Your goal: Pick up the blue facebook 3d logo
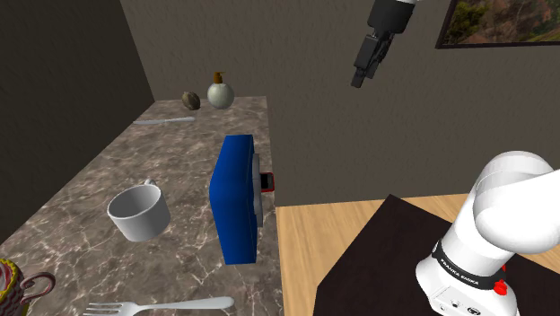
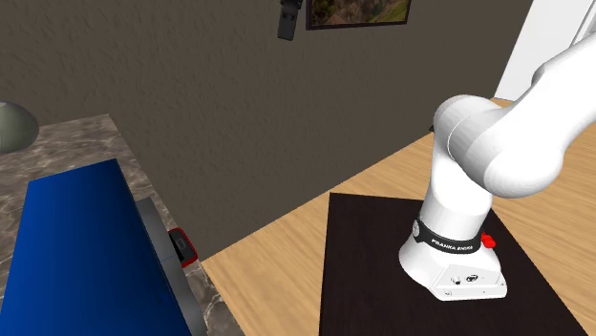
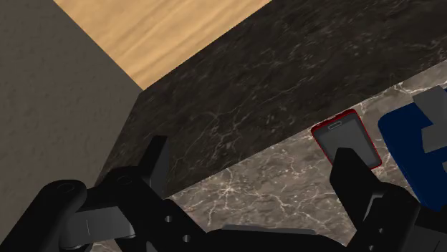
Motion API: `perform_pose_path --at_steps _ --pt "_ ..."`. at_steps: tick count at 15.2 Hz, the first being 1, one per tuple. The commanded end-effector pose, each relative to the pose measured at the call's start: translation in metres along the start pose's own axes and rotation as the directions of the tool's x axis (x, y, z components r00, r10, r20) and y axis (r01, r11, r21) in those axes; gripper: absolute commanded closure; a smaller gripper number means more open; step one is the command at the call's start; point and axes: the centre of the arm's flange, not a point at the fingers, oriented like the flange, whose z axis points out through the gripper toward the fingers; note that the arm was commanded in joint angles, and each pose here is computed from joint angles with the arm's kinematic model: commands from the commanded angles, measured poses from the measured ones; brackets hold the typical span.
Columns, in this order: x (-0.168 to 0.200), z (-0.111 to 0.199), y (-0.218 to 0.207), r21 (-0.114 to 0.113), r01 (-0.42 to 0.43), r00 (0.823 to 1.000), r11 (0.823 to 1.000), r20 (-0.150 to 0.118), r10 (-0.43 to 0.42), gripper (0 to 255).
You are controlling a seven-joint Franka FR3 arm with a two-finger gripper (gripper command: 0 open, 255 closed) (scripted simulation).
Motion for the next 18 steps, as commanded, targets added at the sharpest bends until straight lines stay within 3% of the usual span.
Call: perform_pose_path --at_steps 1,5,9,13,18 --pt "0.0 0.0 0.0 0.0 0.0 1.0 1.0 0.0 0.0 0" --pt "-0.004 0.009 -0.053 -0.011 -0.119 0.992 0.993 0.03 0.119 0" --pt "-0.001 0.018 -0.105 -0.026 -0.236 0.97 0.971 0.058 0.237 0" --pt "0.007 0.028 -0.157 -0.044 -0.349 0.932 0.936 0.084 0.352 0" --pt "0.025 0.042 -0.22 -0.071 -0.482 0.866 0.873 0.113 0.488 0"
